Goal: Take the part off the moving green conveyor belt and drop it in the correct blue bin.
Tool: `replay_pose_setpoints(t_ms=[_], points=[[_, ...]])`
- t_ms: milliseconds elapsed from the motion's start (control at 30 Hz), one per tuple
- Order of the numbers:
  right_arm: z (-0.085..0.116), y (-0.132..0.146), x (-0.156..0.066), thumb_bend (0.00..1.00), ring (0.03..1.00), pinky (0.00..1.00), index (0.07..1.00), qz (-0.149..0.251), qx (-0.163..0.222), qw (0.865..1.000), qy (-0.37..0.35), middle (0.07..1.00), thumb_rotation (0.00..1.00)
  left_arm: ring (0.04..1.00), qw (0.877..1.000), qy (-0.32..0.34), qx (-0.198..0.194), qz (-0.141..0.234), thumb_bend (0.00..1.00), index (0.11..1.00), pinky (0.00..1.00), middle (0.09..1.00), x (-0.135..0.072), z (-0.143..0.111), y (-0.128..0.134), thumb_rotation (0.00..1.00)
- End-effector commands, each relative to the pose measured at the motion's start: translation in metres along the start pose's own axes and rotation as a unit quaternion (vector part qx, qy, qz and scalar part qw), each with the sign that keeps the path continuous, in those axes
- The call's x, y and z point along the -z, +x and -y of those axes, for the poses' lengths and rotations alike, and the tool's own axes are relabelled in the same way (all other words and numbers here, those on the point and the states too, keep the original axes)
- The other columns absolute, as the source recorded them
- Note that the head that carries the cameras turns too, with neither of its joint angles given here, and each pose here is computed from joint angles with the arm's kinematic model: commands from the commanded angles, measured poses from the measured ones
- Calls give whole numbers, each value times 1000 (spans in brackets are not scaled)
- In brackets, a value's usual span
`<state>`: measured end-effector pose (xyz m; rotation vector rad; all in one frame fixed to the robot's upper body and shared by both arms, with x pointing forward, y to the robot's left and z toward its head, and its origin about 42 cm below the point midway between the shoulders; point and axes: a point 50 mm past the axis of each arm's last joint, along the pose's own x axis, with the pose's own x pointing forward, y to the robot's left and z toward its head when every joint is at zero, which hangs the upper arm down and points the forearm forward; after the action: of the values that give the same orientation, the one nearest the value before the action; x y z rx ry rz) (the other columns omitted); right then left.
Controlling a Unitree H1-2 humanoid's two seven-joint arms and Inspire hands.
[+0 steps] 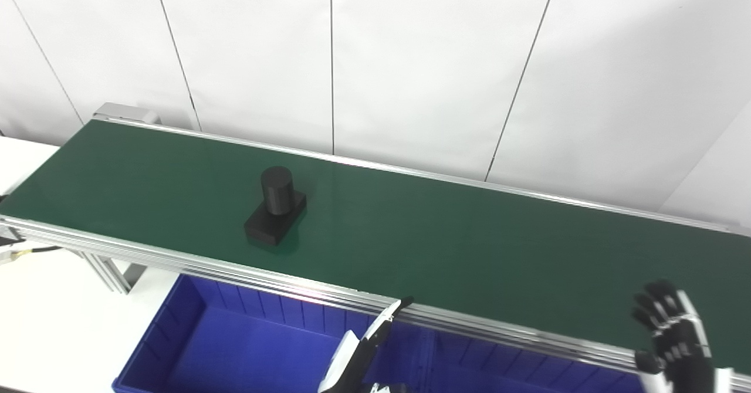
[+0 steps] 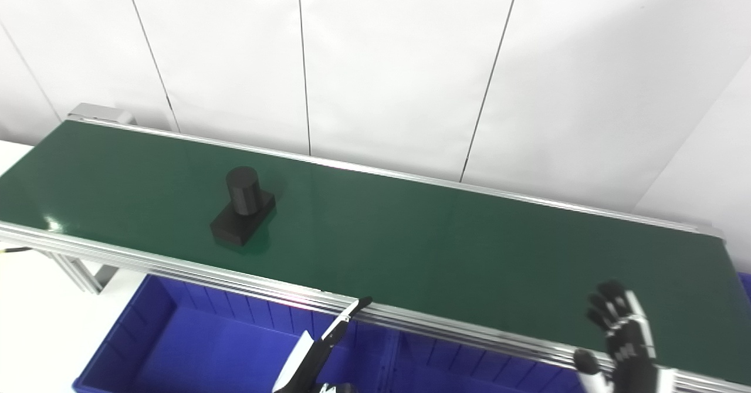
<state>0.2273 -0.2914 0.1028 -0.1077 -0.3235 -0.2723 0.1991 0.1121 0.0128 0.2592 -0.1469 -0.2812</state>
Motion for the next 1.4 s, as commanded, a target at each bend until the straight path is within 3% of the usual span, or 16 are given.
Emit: replay_pose_setpoints(t_ms=[0, 200, 300, 600, 967, 1167, 1367], points=[[7, 11, -12, 913, 803, 752, 874, 43, 4, 999, 22, 833, 707, 984, 999, -7, -7, 36, 903, 933, 1000, 955, -10, -2, 11, 1000], [16, 17, -9, 879, 773, 711, 882, 41, 6, 999, 35, 828, 645, 978, 999, -12, -6, 39, 901, 928, 1000, 942, -13, -3, 10, 1000], [16, 21, -4, 918, 761, 707, 872, 37, -4, 999, 32, 823, 604, 978, 999, -7, -3, 44, 893, 929, 1000, 938, -14, -3, 10, 1000], [11, 33, -1, 907, 772, 711, 862, 42, -34, 998, 25, 816, 556, 954, 999, -10, -1, 50, 878, 924, 985, 892, -17, -4, 10, 1000], [-2, 59, -12, 882, 778, 707, 876, 78, -65, 995, -17, 827, 600, 950, 999, -9, 1, 50, 890, 922, 985, 894, -17, -2, 9, 1000], [-15, 80, -12, 914, 766, 693, 889, 88, -93, 992, -18, 827, 566, 950, 999, -9, -1, 53, 863, 923, 979, 892, -18, -3, 9, 1000], [-27, 95, -7, 910, 827, 781, 921, 85, -132, 988, -7, 877, 515, 949, 999, -11, 0, 53, 900, 920, 974, 891, -19, -2, 8, 1000]])
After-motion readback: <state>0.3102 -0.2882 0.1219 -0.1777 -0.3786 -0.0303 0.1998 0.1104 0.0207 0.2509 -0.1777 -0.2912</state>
